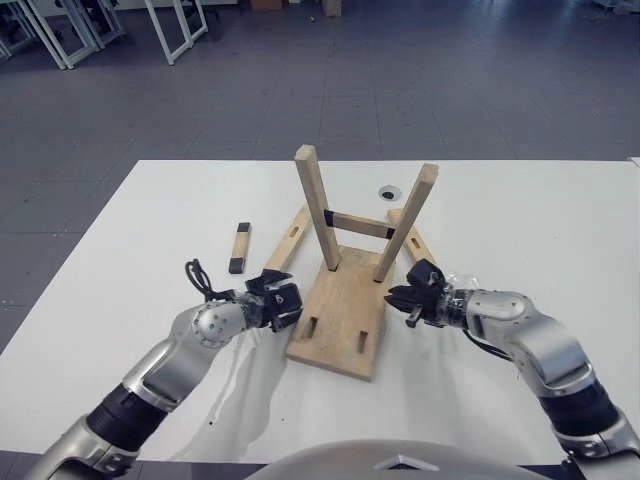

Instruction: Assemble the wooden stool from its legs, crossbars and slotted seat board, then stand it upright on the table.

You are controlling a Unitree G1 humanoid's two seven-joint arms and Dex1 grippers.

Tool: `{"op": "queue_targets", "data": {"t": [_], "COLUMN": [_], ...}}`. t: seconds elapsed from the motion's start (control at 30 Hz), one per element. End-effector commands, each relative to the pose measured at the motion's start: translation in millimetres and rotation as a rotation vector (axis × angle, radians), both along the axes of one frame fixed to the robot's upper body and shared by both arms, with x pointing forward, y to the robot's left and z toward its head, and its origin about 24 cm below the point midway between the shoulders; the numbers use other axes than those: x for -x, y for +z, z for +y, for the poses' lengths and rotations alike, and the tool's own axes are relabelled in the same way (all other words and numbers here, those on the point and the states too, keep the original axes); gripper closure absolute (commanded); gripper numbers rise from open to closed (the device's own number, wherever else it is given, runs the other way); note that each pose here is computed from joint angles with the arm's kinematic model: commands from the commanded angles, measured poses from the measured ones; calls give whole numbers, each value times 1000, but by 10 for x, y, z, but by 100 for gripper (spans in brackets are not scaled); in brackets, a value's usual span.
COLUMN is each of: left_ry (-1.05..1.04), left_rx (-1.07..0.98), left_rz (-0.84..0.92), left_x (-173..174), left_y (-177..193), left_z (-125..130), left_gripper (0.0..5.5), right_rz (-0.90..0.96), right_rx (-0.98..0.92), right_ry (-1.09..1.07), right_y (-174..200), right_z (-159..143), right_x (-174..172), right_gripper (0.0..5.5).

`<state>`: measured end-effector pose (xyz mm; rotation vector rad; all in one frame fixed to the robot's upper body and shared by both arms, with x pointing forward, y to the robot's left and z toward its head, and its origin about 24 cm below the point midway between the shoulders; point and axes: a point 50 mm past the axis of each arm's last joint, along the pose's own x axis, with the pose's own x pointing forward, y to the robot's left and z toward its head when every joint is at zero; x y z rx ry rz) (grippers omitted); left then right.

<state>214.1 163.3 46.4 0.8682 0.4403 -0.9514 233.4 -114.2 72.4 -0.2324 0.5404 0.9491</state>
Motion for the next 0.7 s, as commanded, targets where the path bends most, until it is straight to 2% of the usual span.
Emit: {"op": "queue_targets", "data": {"t": [0.03,0.2,0.27,0.3,0.4,0.47,0.57,0.7], "left_ry": [-130,-22,83,194,712,913,1067,1131], "left_rx": [-34,-148,-109,-35,297,420,465,494], "left_rz": [361,337,326,274,-44,-163,-175,-76], "left_x": [483,405,408,312,-200,-361,-512,-586], "left_y": [-292,-282,-285,-219,288,455,360,73], "left_z": [-106,205,349,423,822,981,1032,1014], "left_gripper": [174,174,174,174,174,174,174,174], "right_rz": [-23,-47,-79,-91,-91,-77,-73,-72], "right_rx": [7,26,47,50,28,-6,-51,-60], "right_ry": [1,-101,-137,-153,-201,-236,-244,-235], "right_y": [-12,85,182,225,259,233,229,233], "right_z": [68,-252,-409,-466,-538,-510,-380,-312], "right_x": [-74,-72,-98,-101,-13,69,118,109], "right_gripper": [471,471,471,471,471,471,471,471]}}
